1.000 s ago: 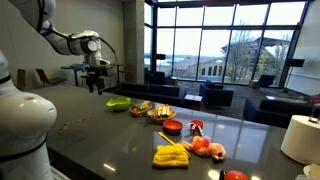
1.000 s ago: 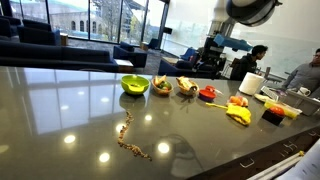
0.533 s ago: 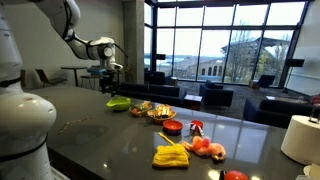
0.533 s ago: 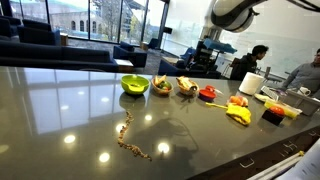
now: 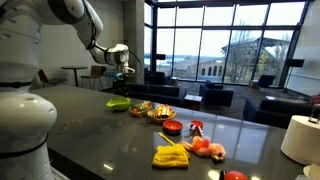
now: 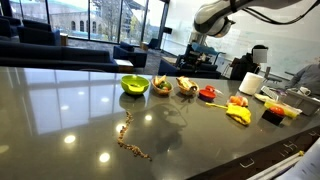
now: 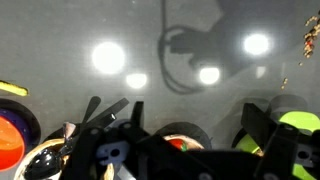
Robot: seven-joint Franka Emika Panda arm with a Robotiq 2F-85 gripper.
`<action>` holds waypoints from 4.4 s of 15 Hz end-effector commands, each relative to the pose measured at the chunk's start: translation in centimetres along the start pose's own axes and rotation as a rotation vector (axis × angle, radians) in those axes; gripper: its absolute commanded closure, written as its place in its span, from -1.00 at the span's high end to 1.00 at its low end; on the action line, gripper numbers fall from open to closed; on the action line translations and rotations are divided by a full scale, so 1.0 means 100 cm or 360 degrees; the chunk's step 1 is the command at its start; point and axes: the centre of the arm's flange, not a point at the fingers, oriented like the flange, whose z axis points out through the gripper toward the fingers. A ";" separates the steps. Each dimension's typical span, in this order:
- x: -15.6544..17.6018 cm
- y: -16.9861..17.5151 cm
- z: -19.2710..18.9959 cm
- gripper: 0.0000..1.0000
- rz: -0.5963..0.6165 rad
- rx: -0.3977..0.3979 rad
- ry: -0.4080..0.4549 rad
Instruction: Shift the green bowl forward
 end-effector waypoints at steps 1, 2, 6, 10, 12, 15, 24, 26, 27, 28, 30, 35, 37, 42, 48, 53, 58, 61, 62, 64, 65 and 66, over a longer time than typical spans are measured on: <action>0.058 -0.008 0.010 1.00 -0.0031 0.0002 0.0001; 0.071 -0.012 0.014 1.00 -0.0031 0.0007 0.0008; 0.114 -0.027 0.037 1.00 -0.0023 0.0009 0.0009; 0.154 -0.043 0.066 1.00 -0.0014 0.0007 -0.0017; 0.169 -0.051 0.076 1.00 0.0000 0.0016 -0.0043; 0.183 -0.066 0.085 1.00 0.0013 0.0023 -0.0061; 0.194 -0.119 0.083 1.00 0.0041 0.0094 -0.0019; 0.194 -0.123 0.092 1.00 0.0032 0.0093 -0.0020; 0.195 -0.124 0.097 1.00 0.0034 0.0091 -0.0025; 0.196 -0.124 0.100 1.00 0.0035 0.0089 -0.0025; 0.199 -0.120 0.108 1.00 0.0034 0.0092 -0.0031; 0.206 -0.112 0.115 1.00 0.0038 0.0096 -0.0014; 0.182 -0.110 0.125 1.00 0.0030 0.0099 -0.0018; 0.181 -0.113 0.133 1.00 0.0024 0.0097 -0.0025; 0.182 -0.111 0.131 1.00 0.0027 0.0098 -0.0021; 0.184 -0.113 0.133 1.00 0.0030 0.0096 -0.0030; 0.183 -0.115 0.136 1.00 0.0026 0.0092 -0.0037; 0.184 -0.120 0.136 1.00 0.0034 0.0087 -0.0032; 0.184 -0.122 0.136 1.00 0.0032 0.0082 -0.0027; 0.184 -0.125 0.136 1.00 0.0026 0.0084 -0.0031; 0.184 -0.126 0.137 1.00 0.0021 0.0081 -0.0031; 0.183 -0.128 0.138 0.71 0.0021 0.0084 -0.0036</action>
